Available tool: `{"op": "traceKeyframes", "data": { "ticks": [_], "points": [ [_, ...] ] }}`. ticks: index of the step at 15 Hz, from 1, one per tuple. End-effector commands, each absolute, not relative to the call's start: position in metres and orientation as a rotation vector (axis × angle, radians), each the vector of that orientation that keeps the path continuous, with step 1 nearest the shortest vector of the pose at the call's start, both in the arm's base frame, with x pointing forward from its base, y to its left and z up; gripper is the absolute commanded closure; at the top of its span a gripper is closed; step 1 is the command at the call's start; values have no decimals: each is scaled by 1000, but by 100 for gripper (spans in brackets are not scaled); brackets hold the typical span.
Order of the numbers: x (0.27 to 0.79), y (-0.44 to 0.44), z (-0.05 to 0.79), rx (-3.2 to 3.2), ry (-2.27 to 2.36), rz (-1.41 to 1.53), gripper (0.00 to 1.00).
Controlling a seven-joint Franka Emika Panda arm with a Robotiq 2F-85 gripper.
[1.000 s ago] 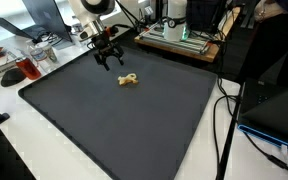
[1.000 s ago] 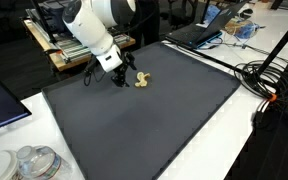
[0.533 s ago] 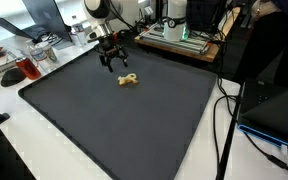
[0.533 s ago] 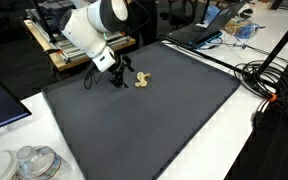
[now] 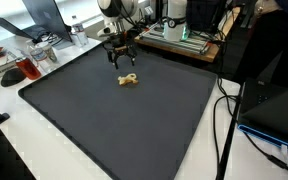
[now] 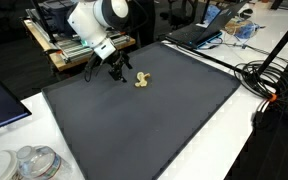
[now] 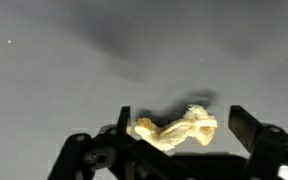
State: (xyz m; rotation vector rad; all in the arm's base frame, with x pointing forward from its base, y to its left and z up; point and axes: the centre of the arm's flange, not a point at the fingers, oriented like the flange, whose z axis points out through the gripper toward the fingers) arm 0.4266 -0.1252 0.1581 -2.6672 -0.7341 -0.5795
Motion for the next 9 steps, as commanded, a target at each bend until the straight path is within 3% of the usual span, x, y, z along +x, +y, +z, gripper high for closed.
{"op": "traceKeyframes", "data": {
  "ticks": [1, 9],
  "points": [
    [405, -87, 182, -2755, -839, -669, 0],
    [418, -97, 172, -2749, -804, -615, 0]
  ]
}}
